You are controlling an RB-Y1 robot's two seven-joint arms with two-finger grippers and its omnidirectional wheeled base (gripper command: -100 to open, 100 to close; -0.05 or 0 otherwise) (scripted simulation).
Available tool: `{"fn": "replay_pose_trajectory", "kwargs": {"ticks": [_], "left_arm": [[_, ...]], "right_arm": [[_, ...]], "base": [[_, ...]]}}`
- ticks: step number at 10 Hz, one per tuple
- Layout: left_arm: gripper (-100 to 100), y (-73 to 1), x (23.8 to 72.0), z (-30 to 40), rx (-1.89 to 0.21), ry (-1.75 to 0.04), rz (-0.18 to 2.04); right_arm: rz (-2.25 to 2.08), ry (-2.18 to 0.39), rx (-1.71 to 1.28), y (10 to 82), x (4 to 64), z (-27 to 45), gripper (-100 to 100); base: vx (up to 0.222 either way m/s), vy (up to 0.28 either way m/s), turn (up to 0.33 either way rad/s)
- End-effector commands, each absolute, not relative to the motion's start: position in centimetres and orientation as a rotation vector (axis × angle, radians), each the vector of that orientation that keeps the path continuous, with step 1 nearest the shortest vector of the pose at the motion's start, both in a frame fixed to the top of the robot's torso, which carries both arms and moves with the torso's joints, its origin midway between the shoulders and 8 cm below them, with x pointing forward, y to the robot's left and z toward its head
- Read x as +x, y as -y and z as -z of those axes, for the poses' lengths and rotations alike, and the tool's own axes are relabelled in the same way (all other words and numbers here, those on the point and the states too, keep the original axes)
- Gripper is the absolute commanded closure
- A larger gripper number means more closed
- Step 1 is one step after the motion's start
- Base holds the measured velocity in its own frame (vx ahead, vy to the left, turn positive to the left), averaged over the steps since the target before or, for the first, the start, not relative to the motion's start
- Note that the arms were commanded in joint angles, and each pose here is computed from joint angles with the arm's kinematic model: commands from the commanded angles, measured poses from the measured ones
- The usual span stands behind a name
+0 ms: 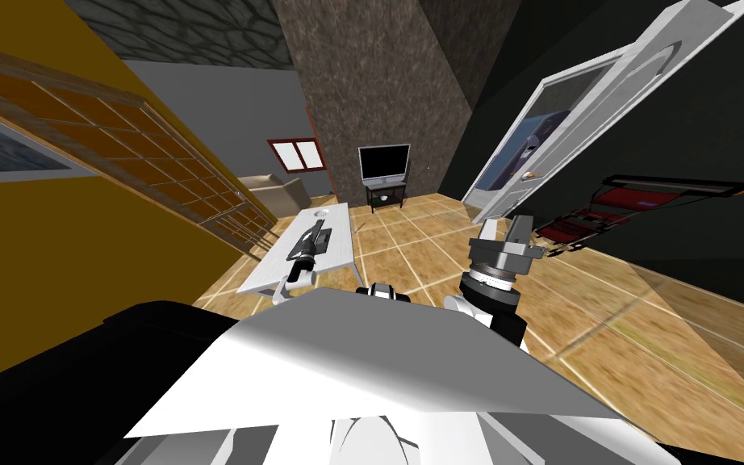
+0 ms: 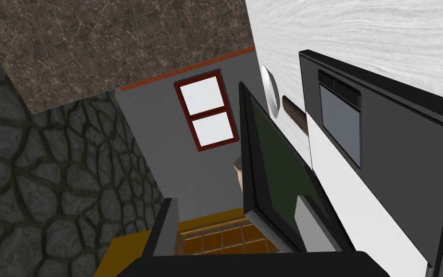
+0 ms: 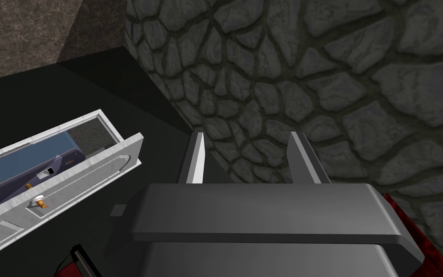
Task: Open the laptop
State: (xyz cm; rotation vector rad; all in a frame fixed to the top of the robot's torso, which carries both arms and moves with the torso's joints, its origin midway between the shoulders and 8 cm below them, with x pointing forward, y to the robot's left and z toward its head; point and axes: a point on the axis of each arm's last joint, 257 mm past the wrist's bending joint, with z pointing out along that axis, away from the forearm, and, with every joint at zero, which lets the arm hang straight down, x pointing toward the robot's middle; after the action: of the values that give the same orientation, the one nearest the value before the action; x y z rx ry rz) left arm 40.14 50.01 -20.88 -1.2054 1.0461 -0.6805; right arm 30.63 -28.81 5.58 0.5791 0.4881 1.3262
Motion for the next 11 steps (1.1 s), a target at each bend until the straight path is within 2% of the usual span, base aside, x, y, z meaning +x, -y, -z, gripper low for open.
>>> {"fn": "replay_pose_trajectory", "kwargs": {"ticks": [1, 9, 10, 11], "left_arm": [[-100, -50.3, 39.7, 19.9, -1.217, -1.041, 0.681], [-100, -50.7, 38.3, 16.5, -1.223, -1.036, 0.674], [0, -50.7, 38.3, 16.5, -1.226, -1.037, 0.673], [0, -50.7, 38.2, 16.6, -1.228, -1.038, 0.672]], "right_arm": [[-1.326, -0.488, 0.579, 28.8, 30.6, -5.6, 0], [-1.326, -0.488, 0.579, 28.8, 30.6, -5.6, 0], [-1.326, -0.488, 0.579, 28.8, 30.6, -5.6, 0], [-1.326, -0.488, 0.579, 28.8, 30.6, -5.6, 0]], "base": [[0.001, 0.005, -0.013], [0.01, 0.0, -0.015], [0.0, 0.0, 0.0], [0.0, 0.0, 0.0]]}}
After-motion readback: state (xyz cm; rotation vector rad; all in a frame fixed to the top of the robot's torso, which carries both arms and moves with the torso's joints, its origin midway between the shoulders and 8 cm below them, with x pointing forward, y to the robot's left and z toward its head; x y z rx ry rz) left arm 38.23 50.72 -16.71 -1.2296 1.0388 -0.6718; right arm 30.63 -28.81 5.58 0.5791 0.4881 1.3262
